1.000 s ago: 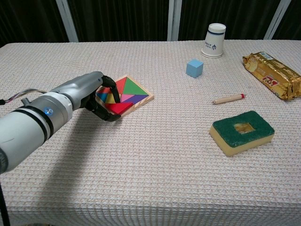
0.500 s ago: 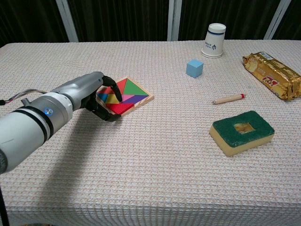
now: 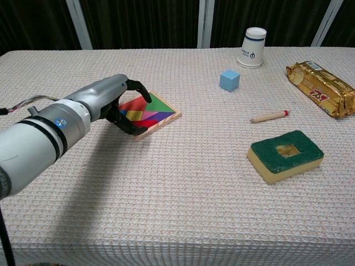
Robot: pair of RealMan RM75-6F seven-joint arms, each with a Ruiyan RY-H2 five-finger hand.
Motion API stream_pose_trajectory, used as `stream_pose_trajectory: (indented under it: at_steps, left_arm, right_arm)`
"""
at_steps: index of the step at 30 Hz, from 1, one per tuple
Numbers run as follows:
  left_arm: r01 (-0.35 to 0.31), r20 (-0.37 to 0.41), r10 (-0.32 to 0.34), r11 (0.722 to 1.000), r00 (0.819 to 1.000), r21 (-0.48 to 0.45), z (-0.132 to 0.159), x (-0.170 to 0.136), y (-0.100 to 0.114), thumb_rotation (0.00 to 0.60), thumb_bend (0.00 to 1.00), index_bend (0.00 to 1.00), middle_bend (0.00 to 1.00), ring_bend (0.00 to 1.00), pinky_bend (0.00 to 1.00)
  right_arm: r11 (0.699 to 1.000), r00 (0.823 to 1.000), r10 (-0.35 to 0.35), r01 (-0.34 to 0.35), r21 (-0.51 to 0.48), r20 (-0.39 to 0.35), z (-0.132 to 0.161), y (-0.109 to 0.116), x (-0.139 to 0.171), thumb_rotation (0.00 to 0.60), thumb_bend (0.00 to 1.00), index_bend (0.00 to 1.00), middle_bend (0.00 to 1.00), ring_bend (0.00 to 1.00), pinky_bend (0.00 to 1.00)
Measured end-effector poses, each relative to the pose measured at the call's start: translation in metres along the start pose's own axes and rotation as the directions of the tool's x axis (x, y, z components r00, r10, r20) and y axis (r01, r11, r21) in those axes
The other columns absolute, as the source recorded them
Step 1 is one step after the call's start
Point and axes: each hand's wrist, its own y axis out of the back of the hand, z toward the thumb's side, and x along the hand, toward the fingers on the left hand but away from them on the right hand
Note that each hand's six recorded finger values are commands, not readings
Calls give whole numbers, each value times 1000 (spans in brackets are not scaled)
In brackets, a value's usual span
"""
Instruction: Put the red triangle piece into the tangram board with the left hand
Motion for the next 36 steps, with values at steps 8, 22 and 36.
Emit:
stream_pose_trajectory:
  at_steps: [8, 22, 36]
  left_arm:
    - [10, 13, -10, 1000, 1000, 7, 8, 2, -3, 600, 240, 264, 122, 0, 4]
    - [29, -2, -29, 999, 1000, 22, 7, 15, -11, 600, 241, 264, 121, 0, 4]
    - [21, -32, -21, 1000, 999, 3, -1, 21, -6, 600, 241, 268, 121, 0, 3]
  right_arm:
    - [1000, 1000, 1, 0, -4, 3, -1, 0, 0, 600, 340, 0, 0, 0, 0]
    - [1000, 1000, -14, 15, -11, 17, -7, 3, 1, 600, 341, 0, 0, 0, 0]
    - [1000, 1000, -8, 8, -9, 17, -7, 0, 0, 600, 341, 0, 0, 0, 0]
